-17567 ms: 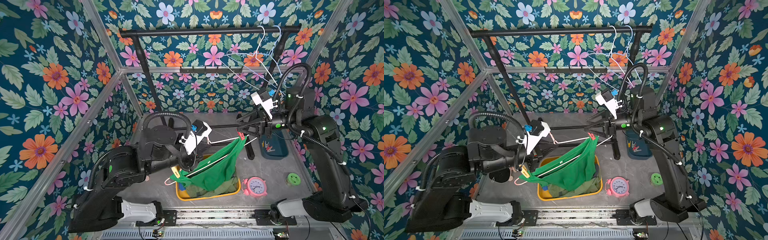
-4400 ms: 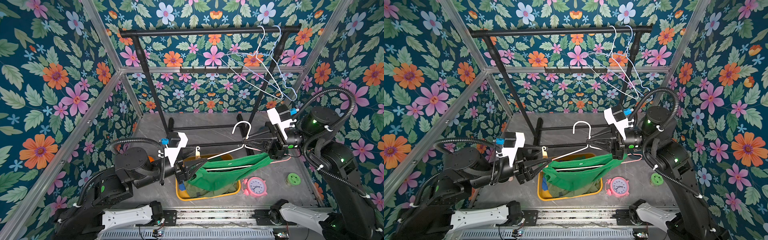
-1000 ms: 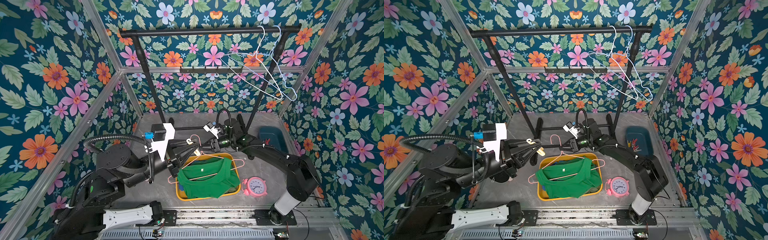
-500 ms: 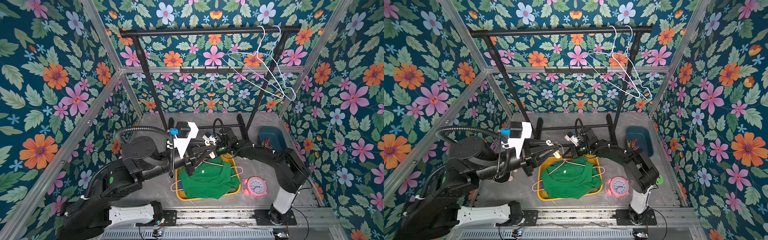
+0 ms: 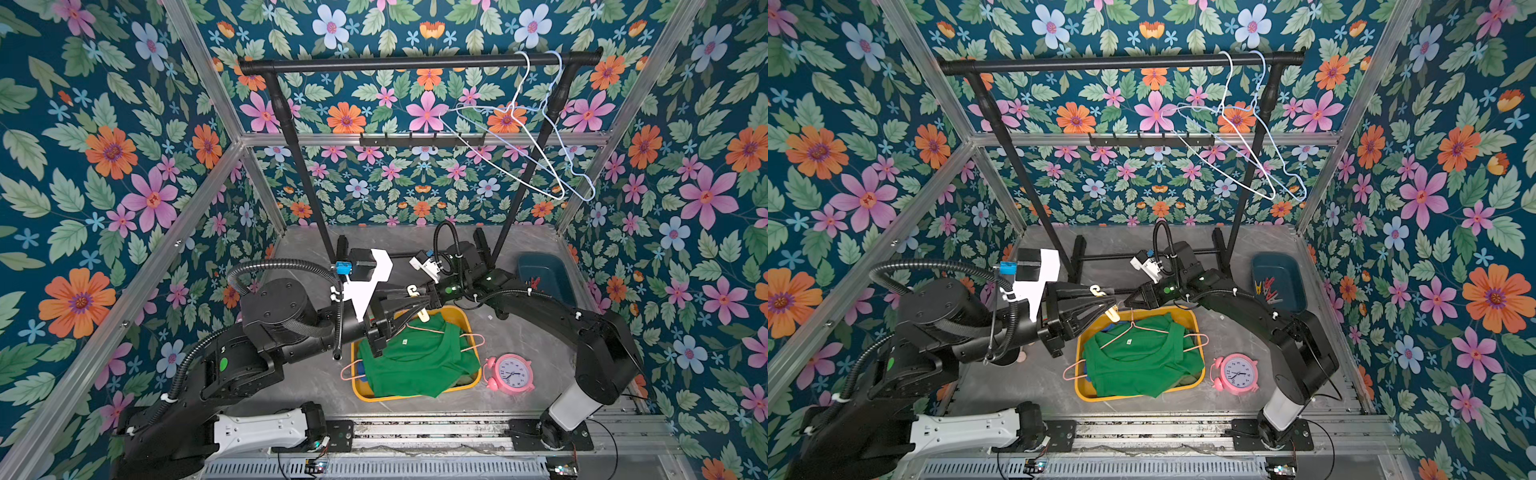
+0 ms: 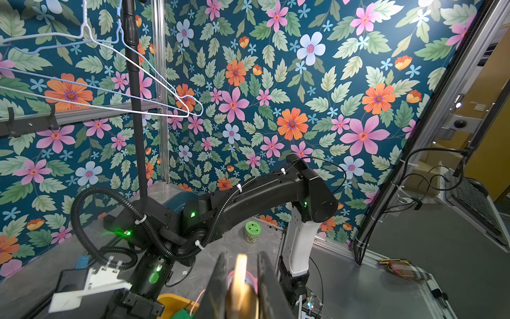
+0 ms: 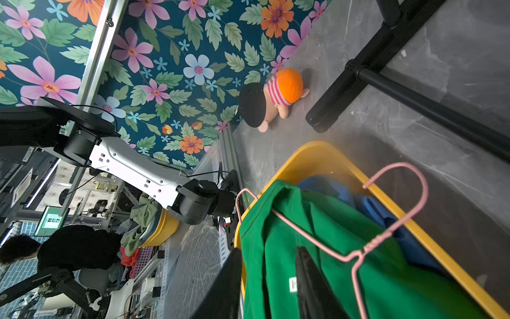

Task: Remove the clothespins securing tank tops to the hanger
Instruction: Place the hanger in the basket, then place the clothespin in the storage box.

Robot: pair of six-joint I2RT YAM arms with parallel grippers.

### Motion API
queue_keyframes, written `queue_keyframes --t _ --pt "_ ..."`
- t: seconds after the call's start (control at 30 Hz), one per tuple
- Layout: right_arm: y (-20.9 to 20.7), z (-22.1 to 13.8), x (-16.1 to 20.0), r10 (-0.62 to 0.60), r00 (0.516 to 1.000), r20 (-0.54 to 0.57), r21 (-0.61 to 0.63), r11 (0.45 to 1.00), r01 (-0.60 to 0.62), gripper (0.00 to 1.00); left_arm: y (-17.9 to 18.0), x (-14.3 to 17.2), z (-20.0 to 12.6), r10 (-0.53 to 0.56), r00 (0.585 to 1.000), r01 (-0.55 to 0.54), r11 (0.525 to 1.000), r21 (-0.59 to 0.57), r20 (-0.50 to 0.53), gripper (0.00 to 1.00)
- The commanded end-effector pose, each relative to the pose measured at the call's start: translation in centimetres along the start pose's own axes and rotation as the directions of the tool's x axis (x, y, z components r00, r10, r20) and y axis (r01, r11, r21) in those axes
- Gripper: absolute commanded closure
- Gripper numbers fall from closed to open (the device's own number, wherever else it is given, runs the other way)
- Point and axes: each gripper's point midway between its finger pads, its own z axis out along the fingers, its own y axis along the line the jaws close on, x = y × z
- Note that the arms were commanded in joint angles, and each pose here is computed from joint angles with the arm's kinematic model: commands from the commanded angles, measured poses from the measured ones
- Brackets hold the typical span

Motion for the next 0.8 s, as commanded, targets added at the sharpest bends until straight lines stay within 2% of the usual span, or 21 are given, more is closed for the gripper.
queue_keyframes --t 0.0,0.17,0.27,0.5,0.63,0.77 --pt "1.2 -1.6 -0.4 -0.054 0.998 0.011 0.012 0.998 0.054 0.65 0.1 -1.8 -1.0 -0.019 0.997 0.020 1.000 -0.010 0.077 1.00" --pt "5.3 -5.2 -1.9 -0.110 0.991 0.076 -0.051 0.992 0.114 0.64 0.4 -2.1 -1.6 -0.024 0.995 0.026 0.999 -0.028 0.093 1.00" --pt "9.3 -7.6 -2.2 -0.168 0.980 0.103 -0.098 0.979 0.178 0.65 0.3 -2.1 -1.3 -0.026 0.996 0.028 0.999 -0.022 0.090 0.99" --pt "21.8 -15.4 -0.5 -0.351 0.908 0.227 -0.249 0.881 0.402 0.62 0.2 -1.8 0.4 -0.025 0.998 0.026 0.999 -0.019 0.062 0.95" --pt "25.9 -18.2 0.9 -0.404 0.872 0.275 -0.288 0.831 0.476 0.60 0.2 -2.1 0.5 -0.029 0.997 0.031 0.999 -0.020 0.072 0.95" --pt "28.4 -19.6 0.5 -0.439 0.840 0.319 -0.317 0.786 0.531 0.59 0.2 -2.1 0.8 -0.036 0.996 0.037 0.999 -0.016 0.077 0.96"
